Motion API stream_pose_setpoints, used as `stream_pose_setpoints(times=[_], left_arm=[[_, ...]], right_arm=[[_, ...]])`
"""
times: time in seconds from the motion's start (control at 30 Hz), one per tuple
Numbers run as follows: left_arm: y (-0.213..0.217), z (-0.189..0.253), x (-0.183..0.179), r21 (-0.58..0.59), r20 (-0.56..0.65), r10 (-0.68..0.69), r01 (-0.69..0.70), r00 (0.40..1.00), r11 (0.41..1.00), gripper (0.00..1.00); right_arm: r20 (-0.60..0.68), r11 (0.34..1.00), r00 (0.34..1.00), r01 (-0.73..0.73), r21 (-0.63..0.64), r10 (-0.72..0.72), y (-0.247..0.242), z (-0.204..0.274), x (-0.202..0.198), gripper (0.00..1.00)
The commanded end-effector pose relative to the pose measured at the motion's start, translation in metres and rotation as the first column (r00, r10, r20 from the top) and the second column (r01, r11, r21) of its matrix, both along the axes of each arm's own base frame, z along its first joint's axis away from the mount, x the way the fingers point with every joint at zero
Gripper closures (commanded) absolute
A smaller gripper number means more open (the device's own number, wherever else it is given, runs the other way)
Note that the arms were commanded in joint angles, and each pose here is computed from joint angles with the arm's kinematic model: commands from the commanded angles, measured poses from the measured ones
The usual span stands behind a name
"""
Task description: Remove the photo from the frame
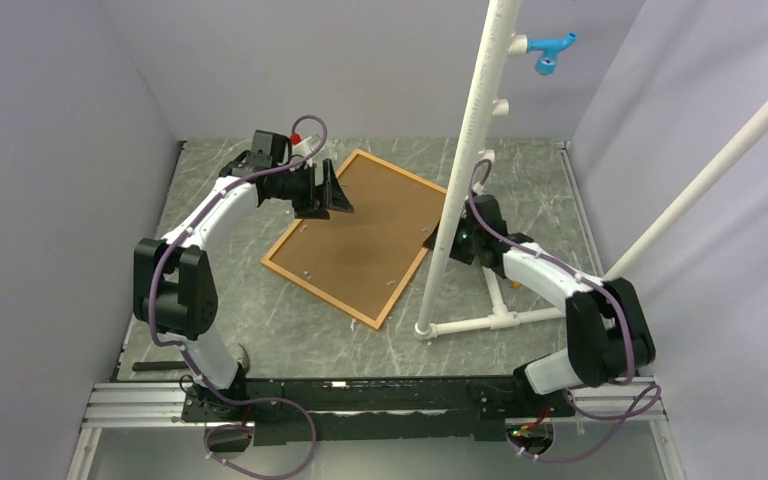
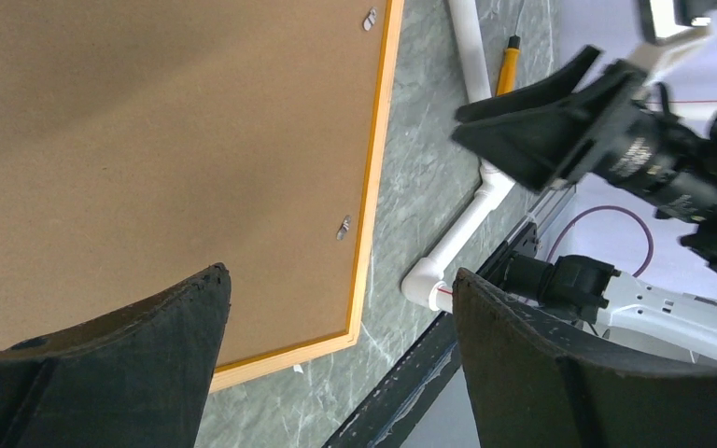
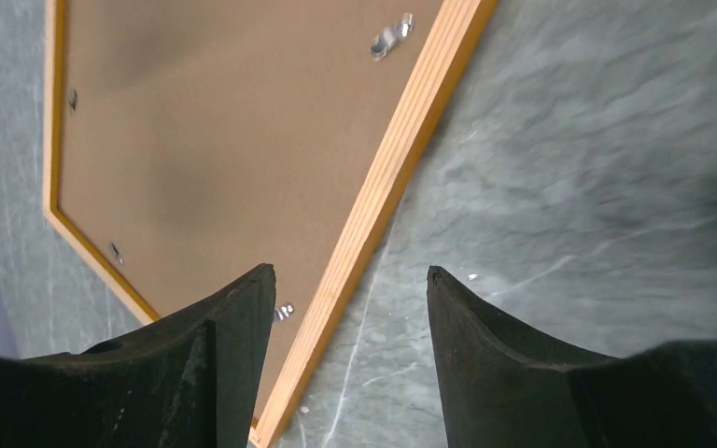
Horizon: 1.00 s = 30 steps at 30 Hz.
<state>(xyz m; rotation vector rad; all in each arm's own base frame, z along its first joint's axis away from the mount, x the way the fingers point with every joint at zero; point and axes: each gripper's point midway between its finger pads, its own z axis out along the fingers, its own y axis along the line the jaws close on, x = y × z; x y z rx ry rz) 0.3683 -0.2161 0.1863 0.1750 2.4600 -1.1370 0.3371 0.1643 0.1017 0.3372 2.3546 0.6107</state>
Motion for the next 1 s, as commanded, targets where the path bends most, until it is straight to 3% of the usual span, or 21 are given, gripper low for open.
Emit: stream_pose_setpoints(times=[0.0,0.43,0.67,0.97], left_arm=[[-0.01,-0.002,0.0,0.007,0.033,-0.042,0.042,0.999,0.999,0.1],[-0.014,0.002,-0.003,0.009,0.049,-0.055,0.054,0.997,0.998,0.11],[-0.012,0.006,-0.002,0.018,0.063,-0.049,0.048,0.997,0.999,0.11],[-0.011,0.008,-0.001,0.031,0.072,-0.045,0.043,0.996,0.999,0.11]], right_arm=[[0.011,0.98,0.998,-0.065,0.189,0.064,0.043,-0.002,0.005,0.38],[-0.122,0.946,0.992,0.024,0.325,0.017,0.063,-0.05,0.01,0.48],[-0.227,0.954,0.97,0.146,0.264,-0.086,0.053,-0.075,0.008,0.56],[-0.29,0.967,0.947,0.193,0.167,-0.139,0.048,-0.097,0.002,0.59]])
